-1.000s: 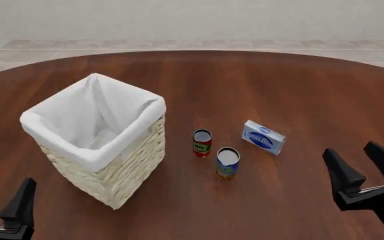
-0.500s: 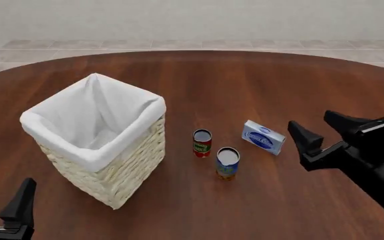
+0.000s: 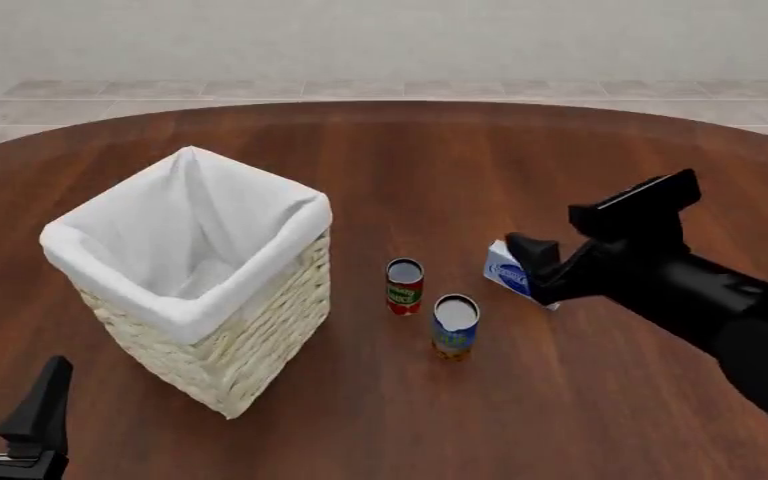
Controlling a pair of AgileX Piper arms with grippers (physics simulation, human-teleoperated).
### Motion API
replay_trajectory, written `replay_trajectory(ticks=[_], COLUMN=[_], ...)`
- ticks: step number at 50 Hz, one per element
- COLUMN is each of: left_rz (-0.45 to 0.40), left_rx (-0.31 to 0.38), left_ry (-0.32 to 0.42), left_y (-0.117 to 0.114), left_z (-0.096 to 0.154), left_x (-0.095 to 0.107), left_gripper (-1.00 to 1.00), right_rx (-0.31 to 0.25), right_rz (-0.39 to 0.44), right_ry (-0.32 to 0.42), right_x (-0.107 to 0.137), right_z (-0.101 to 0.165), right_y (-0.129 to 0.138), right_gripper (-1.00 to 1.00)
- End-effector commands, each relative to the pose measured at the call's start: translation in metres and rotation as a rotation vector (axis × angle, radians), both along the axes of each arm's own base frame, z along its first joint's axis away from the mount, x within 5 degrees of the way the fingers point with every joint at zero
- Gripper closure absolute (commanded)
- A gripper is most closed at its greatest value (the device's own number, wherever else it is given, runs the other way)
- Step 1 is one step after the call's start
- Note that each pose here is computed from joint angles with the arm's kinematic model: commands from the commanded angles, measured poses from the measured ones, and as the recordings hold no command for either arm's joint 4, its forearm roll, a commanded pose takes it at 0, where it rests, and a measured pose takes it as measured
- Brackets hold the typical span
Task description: Pick up the tomato sauce, and put it in the basket.
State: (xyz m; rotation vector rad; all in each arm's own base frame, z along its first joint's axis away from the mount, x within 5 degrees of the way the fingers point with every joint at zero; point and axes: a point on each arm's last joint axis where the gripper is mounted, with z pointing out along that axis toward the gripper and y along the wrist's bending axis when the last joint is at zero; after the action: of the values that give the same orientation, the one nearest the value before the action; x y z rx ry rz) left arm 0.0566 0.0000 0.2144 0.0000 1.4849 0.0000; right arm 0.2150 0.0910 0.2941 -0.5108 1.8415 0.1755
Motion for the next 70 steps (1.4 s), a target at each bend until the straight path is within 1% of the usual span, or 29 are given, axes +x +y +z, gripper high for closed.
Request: replay_trajectory(ticks=[1,5,9,10,11,12,15,20,22,24,32,40,42,49,58,61,70], left_rz=[0.0,0.0,0.0,0.0,0.0,0.0,0.0,0.0,0.0,0.0,0.0,0.0,0.0,0.0,0.0,0.0,0.0], left_rx=[0.0,0.0,0.0,0.0,0.0,0.0,0.0,0.0,0.0,0.0,0.0,0.0,0.0,0.0,0.0,0.0,0.0], left_ry=[0.0,0.0,0.0,0.0,0.0,0.0,0.0,0.0,0.0,0.0,0.0,0.0,0.0,0.0,0.0,0.0,0.0], left_y=[0.0,0.0,0.0,0.0,0.0,0.0,0.0,0.0,0.0,0.0,0.0,0.0,0.0,0.0,0.0,0.0,0.0], left_z=[0.0,0.0,0.0,0.0,0.0,0.0,0.0,0.0,0.0,0.0,0.0,0.0,0.0,0.0,0.0,0.0,0.0], left_x=[0.0,0.0,0.0,0.0,0.0,0.0,0.0,0.0,0.0,0.0,0.0,0.0,0.0,0.0,0.0,0.0,0.0], left_gripper=[-1.0,-1.0,-1.0,-1.0,-1.0,-1.0,-1.0,-1.0,-1.0,-1.0,-1.0,-1.0,-1.0,-1.0,-1.0,-1.0,-1.0], right_rx=[-0.056,-0.057,-0.088,-0.088,-0.088,-0.097,-0.114,-0.117,-0.134,-0.138,-0.165,-0.192,-0.193,-0.204,-0.223,-0.226,-0.232], right_rz=[0.048,0.06,0.088,0.089,0.085,0.093,0.107,0.105,0.11,0.111,0.124,0.131,0.131,0.133,0.141,0.142,0.166], right_ry=[0.069,0.099,0.131,0.138,0.131,0.146,0.159,0.173,0.184,0.193,0.213,0.229,0.23,0.241,0.261,0.268,0.295], right_x=[0.022,0.028,0.03,0.031,0.033,0.036,0.041,0.048,0.051,0.054,0.066,0.088,0.09,0.112,0.132,0.137,0.136], right_z=[-0.003,-0.005,-0.01,-0.01,-0.008,-0.009,-0.009,-0.007,-0.009,-0.009,-0.011,-0.016,-0.016,-0.02,-0.028,-0.031,-0.043], right_y=[0.02,0.028,0.036,0.037,0.036,0.04,0.046,0.05,0.051,0.053,0.061,0.072,0.073,0.084,0.096,0.099,0.112], right_gripper=[-1.0,-1.0,-1.0,-1.0,-1.0,-1.0,-1.0,-1.0,-1.0,-1.0,-1.0,-1.0,-1.0,-1.0,-1.0,-1.0,-1.0])
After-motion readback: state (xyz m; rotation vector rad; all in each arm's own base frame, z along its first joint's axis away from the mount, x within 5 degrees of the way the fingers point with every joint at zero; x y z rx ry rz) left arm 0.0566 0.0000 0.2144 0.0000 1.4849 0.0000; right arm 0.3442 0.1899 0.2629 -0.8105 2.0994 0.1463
